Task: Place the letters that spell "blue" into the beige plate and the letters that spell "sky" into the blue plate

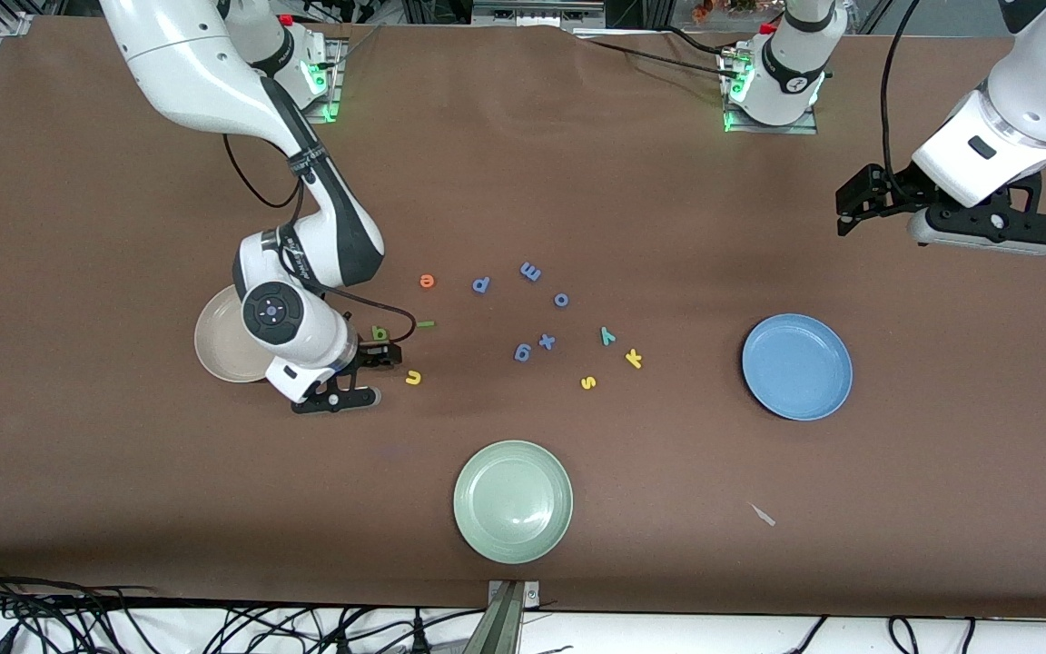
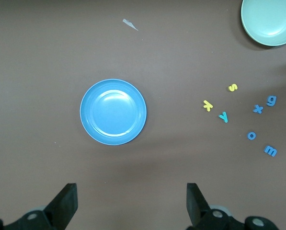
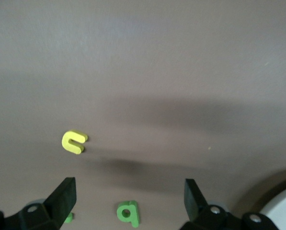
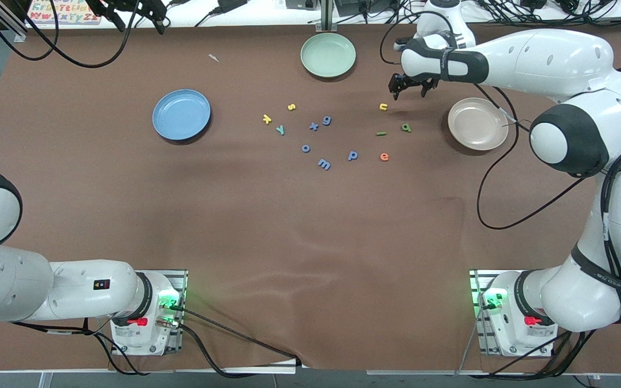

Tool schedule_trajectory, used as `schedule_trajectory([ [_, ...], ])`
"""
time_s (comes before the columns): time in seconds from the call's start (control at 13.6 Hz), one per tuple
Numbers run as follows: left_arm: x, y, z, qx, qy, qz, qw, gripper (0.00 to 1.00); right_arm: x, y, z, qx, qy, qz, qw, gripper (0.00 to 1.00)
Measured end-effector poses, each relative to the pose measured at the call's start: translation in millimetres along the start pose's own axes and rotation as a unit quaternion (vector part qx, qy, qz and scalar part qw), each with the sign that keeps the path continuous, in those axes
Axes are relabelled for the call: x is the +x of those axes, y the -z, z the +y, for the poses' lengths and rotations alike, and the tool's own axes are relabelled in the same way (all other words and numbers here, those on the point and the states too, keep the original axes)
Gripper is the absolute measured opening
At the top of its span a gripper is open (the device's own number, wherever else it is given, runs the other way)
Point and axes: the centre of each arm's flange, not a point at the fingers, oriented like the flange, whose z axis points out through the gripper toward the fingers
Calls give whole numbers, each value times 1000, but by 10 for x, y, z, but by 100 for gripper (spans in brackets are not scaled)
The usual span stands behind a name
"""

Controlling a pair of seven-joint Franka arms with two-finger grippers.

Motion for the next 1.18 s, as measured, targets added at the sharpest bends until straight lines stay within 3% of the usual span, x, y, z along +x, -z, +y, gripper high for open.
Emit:
schedule_trajectory([
  [0.29,177,-435,-7,-7,-2,-39,999,100,-236,-293,-54,11,0,2,1000,100],
  [0.51,471,-1217,23,-21,-8,-97,995,100,-435,-428,-62,11,4,-6,1000,100],
  [0.66,784,-1762,198,-34,-12,-117,992,100,-518,-437,-45,9,6,-11,1000,100],
  [0.81,1066,-2142,299,-43,25,-119,992,100,-575,-462,-27,7,6,-17,1000,96],
  [0.96,1221,-2481,437,-46,66,-117,990,100,-604,-493,-18,6,6,-20,1000,82],
  [1.18,1285,-2909,921,-45,126,-108,985,100,-609,-508,-15,7,6,-17,1000,78],
])
